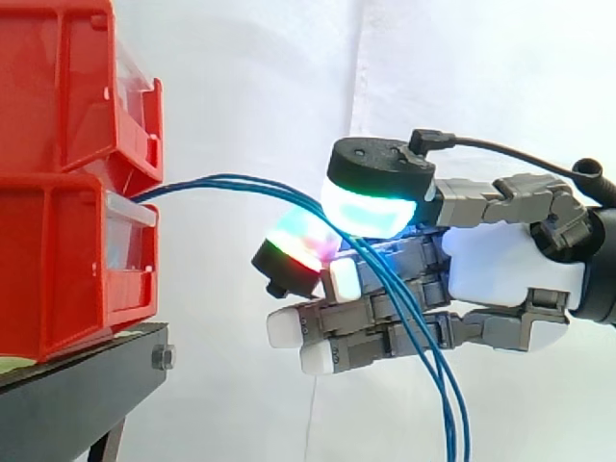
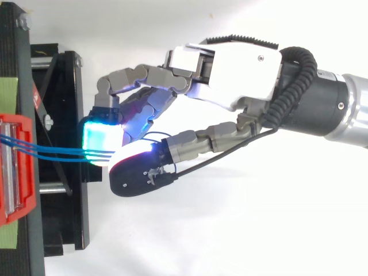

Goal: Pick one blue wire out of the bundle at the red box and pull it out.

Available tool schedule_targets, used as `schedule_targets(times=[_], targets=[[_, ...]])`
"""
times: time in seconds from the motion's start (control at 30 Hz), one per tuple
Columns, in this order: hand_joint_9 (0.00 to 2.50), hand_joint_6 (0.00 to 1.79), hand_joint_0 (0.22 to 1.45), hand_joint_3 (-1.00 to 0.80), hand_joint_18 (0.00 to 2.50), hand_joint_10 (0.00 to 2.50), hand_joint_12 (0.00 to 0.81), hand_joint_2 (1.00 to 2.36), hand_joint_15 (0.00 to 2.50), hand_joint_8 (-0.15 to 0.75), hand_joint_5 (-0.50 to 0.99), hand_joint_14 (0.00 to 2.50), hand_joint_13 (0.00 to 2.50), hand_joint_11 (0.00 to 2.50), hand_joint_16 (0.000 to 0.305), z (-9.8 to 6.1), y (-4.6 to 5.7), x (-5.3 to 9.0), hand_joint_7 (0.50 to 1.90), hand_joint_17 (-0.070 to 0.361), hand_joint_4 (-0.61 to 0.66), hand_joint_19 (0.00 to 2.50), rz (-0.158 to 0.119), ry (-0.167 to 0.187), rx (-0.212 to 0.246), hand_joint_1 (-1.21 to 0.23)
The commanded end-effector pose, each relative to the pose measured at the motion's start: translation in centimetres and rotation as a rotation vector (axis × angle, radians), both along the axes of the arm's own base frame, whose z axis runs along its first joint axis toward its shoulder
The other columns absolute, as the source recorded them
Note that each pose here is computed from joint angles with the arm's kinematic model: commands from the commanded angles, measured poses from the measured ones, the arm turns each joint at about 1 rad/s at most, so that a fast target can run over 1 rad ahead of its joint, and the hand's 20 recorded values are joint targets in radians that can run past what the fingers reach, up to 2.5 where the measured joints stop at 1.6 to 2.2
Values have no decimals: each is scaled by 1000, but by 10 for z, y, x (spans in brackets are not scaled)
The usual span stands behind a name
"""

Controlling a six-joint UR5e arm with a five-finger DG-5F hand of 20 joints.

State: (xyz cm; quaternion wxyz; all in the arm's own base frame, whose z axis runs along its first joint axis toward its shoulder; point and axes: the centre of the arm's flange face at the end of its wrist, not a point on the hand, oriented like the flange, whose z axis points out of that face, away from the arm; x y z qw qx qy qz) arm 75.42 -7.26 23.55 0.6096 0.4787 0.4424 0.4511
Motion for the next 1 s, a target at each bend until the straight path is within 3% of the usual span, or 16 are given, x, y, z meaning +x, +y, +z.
schedule_targets(times=[0.0,0.13,0.3,0.33,0.37,0.4,0.43,0.5,0.67,0.87,0.93,0.97], targets=[[1014,565,742,-107,443,17,346,1013,339,278,-87,13,662,609,49,0,0,0,1298,111,314,429,0,0,-1,-628],[942,701,763,-124,440,17,346,1013,338,270,-129,13,660,636,49,0,0,0,1062,111,295,419,0,0,0,-761],[907,786,794,-162,436,17,341,1013,335,273,-154,13,647,643,49,0,0,0,951,110,299,408,0,0,0,-817],[939,752,812,-182,431,19,338,1014,336,267,-132,14,648,619,48,0,0,0,1045,108,334,427,0,0,0,-813],[1037,617,832,-118,393,17,326,1017,349,242,-67,13,651,572,47,0,0,0,1304,105,348,482,0,0,2,-732],[1049,599,830,-113,394,17,323,1017,348,236,-58,13,655,567,47,0,0,0,1336,105,348,486,0,0,2,-731],[1069,531,836,-105,388,18,314,1016,348,216,-27,13,670,508,46,0,0,0,1458,103,335,497,0,0,2,-701],[1111,502,852,-113,381,16,308,1015,347,172,-20,13,683,475,45,0,0,0,1433,101,374,529,0,0,2,-681],[1145,502,866,-145,381,16,304,1013,346,161,-19,13,701,473,45,0,0,0,1407,101,331,554,0,0,2,-691],[1149,500,879,-186,369,19,309,1014,360,180,-6,13,696,499,44,0,0,0,1561,100,274,567,0,-3,1,-679],[1138,554,878,-190,370,17,312,1015,362,199,-18,13,694,524,44,0,0,0,1484,99,234,574,0,0,-1,-668],[1114,602,882,-191,372,17,314,1015,359,204,-33,13,688,531,44,0,0,0,1380,99,238,560,0,0,-1,-683]])
